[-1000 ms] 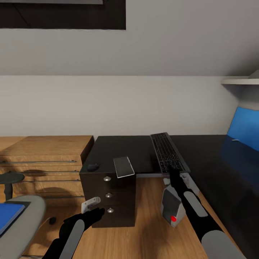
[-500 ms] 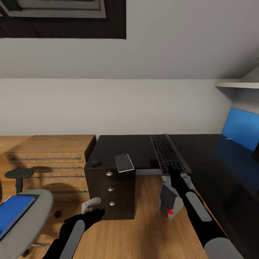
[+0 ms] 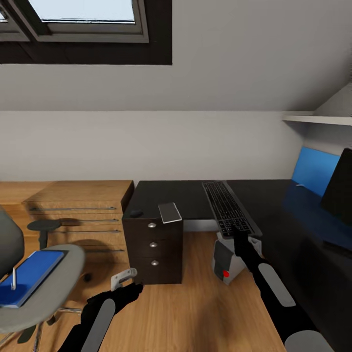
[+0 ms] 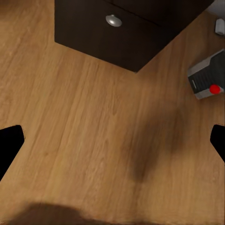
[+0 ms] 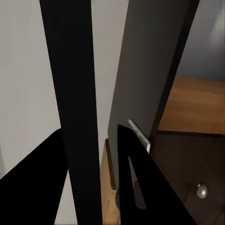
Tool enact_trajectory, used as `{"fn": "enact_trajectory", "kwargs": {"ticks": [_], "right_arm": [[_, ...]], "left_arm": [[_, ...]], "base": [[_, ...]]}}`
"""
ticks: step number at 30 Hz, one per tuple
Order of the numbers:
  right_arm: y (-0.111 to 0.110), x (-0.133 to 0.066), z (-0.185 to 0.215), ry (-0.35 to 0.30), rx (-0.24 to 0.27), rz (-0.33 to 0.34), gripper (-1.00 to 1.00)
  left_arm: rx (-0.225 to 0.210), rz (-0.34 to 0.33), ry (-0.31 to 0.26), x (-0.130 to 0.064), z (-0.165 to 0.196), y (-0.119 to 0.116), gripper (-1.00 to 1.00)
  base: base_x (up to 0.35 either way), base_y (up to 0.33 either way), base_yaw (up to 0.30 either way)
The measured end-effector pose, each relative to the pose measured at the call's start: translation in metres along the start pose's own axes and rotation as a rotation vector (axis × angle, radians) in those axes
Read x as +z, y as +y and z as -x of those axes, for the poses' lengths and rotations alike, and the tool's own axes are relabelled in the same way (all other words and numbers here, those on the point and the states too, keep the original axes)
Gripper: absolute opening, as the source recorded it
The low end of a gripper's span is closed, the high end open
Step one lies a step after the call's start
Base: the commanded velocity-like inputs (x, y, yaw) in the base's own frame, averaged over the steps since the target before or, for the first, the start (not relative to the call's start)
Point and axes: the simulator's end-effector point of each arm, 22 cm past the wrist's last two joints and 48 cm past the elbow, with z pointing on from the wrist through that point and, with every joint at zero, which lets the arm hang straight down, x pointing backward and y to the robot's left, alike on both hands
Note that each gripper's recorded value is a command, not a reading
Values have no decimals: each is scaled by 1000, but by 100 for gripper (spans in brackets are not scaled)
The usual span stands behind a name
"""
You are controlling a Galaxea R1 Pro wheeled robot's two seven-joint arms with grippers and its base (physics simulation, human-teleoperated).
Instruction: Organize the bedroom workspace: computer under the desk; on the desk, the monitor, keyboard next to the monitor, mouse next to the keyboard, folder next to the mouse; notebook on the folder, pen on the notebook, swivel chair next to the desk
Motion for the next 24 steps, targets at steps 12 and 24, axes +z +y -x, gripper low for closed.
{"fn": "enact_trajectory", "kwargs": {"ticks": [12,24], "right_arm": [[18,-2,4,1,6,-4,-100],[37,-4,7,3,6,-6,-100]], "left_arm": [[0,5,-2,-15,13,-5,100],[1,5,-2,-30,24,-11,100]], "base": [[-345,-46,0],[-346,-113,0]]}}
